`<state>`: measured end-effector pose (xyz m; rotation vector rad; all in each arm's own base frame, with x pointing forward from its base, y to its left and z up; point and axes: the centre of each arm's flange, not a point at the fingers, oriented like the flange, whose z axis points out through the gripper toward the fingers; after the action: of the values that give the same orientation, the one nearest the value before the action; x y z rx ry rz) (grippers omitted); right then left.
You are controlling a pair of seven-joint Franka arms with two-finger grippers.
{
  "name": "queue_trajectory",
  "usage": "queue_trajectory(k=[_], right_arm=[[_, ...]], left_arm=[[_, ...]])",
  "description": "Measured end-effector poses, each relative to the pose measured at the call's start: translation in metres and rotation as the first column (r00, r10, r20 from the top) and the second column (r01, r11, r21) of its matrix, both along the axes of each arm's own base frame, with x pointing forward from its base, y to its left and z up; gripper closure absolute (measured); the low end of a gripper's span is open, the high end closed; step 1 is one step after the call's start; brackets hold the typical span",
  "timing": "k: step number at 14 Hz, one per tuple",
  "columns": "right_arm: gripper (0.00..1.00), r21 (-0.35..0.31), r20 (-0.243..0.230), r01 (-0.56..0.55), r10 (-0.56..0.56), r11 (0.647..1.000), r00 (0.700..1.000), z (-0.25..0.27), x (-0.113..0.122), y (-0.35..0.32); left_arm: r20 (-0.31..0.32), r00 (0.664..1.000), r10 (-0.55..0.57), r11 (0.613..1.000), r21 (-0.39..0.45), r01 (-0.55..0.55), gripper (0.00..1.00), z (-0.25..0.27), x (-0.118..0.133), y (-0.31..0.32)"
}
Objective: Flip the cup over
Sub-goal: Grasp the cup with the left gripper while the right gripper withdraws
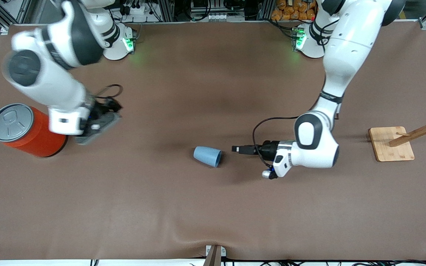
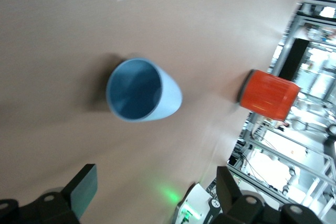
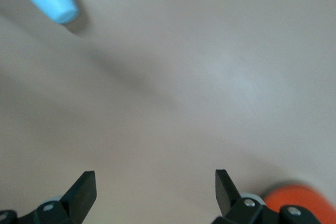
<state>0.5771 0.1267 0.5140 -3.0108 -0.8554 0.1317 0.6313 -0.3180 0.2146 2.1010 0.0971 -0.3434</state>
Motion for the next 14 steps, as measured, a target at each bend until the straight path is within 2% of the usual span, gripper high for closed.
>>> queue_trajectory(k=[3, 7, 9, 12, 14], right_arm=[[0.00, -0.025, -0.014, 0.199, -0.200, 0.980, 0.980, 0.053, -0.004, -0.088], [0.00, -0.035, 0.002, 0.443, -0.444, 0.896, 0.896, 0.104, -0.018, -0.129], [0.00, -0.016, 0.013, 0.499, -0.499, 0.867, 0.867, 0.121, -0.028, -0.132], [0.00, 0.059, 0.009, 0.551, -0.552, 0.832, 0.834, 0.145, -0.044, -0.155], [0.00, 0.061, -0.009, 0.583, -0.583, 0.810, 0.812, 0.150, -0.053, -0.168]], left_arm=[[0.108, 0.994, 0.005, 0.993, -0.121, 0.008, 0.00, -0.029, 0.002, -0.011], [0.236, 0.972, 0.000, 0.983, -0.178, 0.043, 0.00, -0.057, 0.008, -0.015], [0.273, 0.962, 0.015, 0.983, -0.178, 0.035, 0.00, -0.066, 0.017, -0.016], [0.308, 0.951, 0.021, 0.987, -0.159, 0.030, 0.02, -0.069, 0.021, -0.028], [0.336, 0.941, 0.023, 0.989, -0.148, 0.029, 0.02, -0.068, 0.021, -0.035]])
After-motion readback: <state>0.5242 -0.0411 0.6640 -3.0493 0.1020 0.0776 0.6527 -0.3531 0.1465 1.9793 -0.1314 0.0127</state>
